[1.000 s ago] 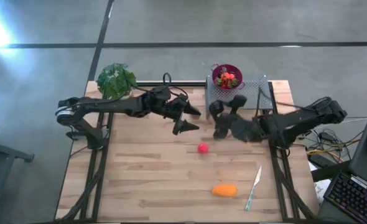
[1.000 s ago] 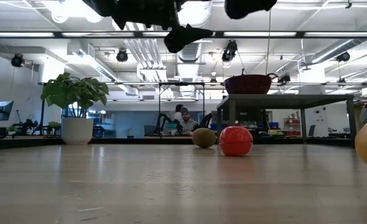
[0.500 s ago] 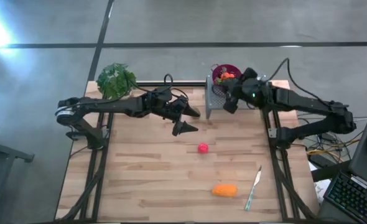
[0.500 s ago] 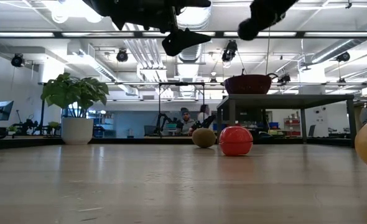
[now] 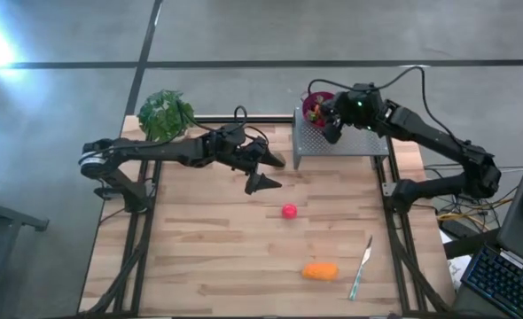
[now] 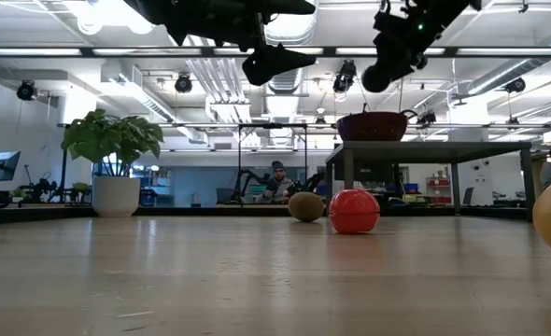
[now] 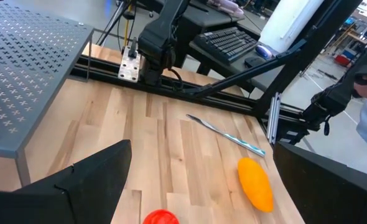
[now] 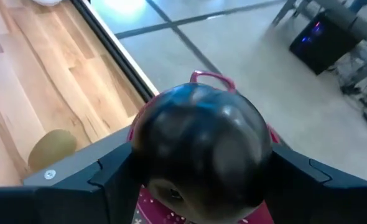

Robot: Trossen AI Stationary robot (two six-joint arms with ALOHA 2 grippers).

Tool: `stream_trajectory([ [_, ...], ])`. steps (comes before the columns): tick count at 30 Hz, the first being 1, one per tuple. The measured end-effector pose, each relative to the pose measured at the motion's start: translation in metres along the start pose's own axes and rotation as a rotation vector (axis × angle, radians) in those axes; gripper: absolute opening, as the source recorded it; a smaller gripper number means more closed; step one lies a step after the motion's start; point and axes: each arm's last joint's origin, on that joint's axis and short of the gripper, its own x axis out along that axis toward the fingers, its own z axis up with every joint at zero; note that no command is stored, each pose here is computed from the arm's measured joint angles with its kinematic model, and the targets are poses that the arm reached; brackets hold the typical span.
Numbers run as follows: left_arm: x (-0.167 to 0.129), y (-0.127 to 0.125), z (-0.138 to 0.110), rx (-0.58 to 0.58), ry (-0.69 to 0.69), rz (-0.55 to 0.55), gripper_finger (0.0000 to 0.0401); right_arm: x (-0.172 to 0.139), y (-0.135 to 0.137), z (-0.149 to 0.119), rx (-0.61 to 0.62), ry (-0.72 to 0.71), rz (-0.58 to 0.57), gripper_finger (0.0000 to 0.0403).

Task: Pick & Place Fruit
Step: Put the plum into the violet strainer bowl on the shelf

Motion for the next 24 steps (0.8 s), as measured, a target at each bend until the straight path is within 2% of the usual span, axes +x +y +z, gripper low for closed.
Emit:
stream_trajectory([
  [8, 0.0, 0.0, 0.0, 0.002, 0.0, 0.0, 0.0397, 0.026, -0.012, -0.008, 0.023, 0.088, -0.02, 0.0281],
  [17, 0.0, 0.0, 0.0, -0.003, 0.001, 0.001, 0.0397, 0.038, -0.029, -0.013, 0.058, 0.189, -0.034, 0.026],
  [24, 0.0, 0.0, 0.0, -0.002, 0.0, 0.0, 0.0397, 0.043, -0.036, -0.018, 0.092, 0.227, -0.025, 0.0283],
])
